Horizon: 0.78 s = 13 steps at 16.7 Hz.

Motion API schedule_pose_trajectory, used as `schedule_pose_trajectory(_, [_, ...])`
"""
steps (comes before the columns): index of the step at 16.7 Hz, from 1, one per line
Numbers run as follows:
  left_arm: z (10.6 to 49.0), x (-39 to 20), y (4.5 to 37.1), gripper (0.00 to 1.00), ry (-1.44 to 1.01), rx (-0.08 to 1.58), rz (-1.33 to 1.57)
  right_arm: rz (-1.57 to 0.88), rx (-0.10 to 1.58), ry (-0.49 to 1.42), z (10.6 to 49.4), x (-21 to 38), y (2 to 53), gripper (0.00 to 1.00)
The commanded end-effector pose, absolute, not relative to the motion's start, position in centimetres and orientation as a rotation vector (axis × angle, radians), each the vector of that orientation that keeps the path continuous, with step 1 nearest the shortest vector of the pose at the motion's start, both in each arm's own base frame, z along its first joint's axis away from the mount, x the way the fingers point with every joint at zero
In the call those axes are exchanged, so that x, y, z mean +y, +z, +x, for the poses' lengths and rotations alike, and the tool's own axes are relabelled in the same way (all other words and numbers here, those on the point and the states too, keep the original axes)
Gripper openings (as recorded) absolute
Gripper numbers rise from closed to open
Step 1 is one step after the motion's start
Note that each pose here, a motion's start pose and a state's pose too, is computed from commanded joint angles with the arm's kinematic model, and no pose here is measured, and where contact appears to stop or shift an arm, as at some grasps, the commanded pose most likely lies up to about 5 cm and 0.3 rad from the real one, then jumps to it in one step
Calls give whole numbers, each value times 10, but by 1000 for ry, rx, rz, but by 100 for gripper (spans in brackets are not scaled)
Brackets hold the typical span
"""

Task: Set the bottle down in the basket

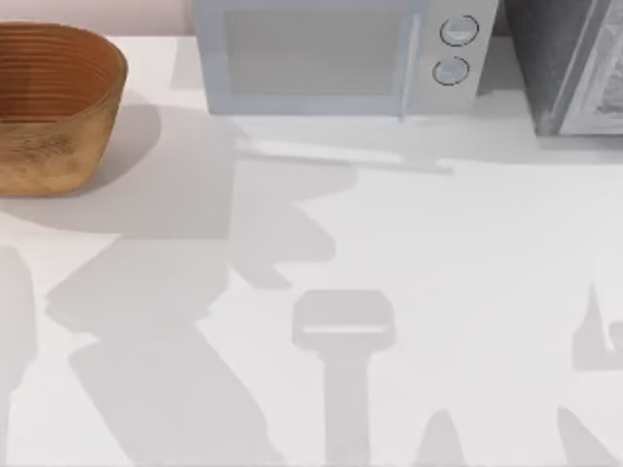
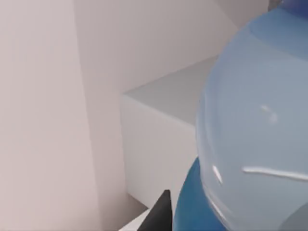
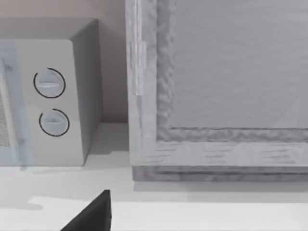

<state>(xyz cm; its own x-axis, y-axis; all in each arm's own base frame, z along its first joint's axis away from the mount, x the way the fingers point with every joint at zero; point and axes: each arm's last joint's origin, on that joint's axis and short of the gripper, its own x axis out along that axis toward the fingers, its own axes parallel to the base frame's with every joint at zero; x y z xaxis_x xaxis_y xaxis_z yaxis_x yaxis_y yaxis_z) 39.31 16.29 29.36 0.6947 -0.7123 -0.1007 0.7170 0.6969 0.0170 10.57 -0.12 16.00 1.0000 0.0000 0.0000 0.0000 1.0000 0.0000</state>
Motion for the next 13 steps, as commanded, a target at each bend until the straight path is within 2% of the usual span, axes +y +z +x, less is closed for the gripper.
schedule_pose_trajectory(6, [393, 164, 295, 0, -794, 90, 57, 0, 0, 0, 106, -1, 160, 100])
schedule_pose_trajectory(13, [422, 138, 269, 0, -798, 66, 80, 0, 0, 0, 106, -1, 160, 100])
